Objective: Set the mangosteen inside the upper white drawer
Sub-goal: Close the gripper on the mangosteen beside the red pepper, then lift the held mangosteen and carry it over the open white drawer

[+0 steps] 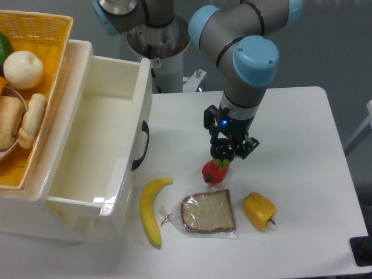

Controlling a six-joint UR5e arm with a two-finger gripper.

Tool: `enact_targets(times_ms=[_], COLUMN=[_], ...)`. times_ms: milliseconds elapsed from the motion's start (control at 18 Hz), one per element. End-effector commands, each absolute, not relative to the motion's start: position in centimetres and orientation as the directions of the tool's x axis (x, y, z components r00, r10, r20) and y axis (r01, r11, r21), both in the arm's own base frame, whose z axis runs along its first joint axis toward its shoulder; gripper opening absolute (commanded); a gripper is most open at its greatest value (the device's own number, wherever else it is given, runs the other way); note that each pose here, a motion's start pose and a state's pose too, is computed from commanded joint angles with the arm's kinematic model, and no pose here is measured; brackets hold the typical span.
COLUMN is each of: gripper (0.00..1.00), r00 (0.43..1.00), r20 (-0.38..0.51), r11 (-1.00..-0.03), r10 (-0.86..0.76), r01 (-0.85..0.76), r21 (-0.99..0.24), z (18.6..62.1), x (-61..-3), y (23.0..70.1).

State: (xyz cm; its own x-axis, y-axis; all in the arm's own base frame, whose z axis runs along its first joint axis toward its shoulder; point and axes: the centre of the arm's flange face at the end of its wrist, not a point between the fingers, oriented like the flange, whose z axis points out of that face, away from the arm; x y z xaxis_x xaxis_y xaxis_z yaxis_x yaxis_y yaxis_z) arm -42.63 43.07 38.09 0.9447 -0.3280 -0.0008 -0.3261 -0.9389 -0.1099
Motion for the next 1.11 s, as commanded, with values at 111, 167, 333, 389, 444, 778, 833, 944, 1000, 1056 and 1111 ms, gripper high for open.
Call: enact_targets(times_ms=[111, 167, 333, 389, 444, 778, 833, 944, 1000, 1056, 1111], gripper=[0.11, 0.11, 0.11, 0.11, 0.11, 0.11, 0.11, 0.11, 0.11, 0.11, 0.11], r00=[0.946, 0.947, 0.958, 0.963, 0.968, 0.998, 0.999, 1.0, 1.0, 0.999, 0.999], r20=[-0.005, -0.009, -0.021, -0.026, -0.028, -0.017, -0.003, 0.015, 0.03, 0.039, 0.04], r11=[-0.94, -0.941, -0.951, -0.955, -0.96, -0.975, -0.971, -0.956, -0.953, -0.952, -0.95], r10=[-0.325, -0.321, -0.284, -0.268, -0.249, -0.06, -0.033, 0.0, 0.004, 0.001, -0.007], r01=[-0.324, -0.32, -0.285, -0.269, -0.251, -0.062, -0.033, 0.004, 0.013, 0.013, 0.005], r21=[-0.111, -0.112, -0.116, -0.12, -0.124, -0.213, -0.238, -0.292, -0.303, -0.307, -0.313], z=[38.4, 38.5, 39.6, 40.1, 40.7, 45.3, 46.1, 47.8, 48.6, 49.5, 50.4], x=[-42.4, -42.4, -42.5, -42.3, -41.9, -38.9, -38.3, -37.1, -36.3, -35.2, -34.0], y=[43.2, 43.2, 42.9, 42.8, 42.6, 42.5, 42.4, 42.2, 42.0, 41.6, 41.5])
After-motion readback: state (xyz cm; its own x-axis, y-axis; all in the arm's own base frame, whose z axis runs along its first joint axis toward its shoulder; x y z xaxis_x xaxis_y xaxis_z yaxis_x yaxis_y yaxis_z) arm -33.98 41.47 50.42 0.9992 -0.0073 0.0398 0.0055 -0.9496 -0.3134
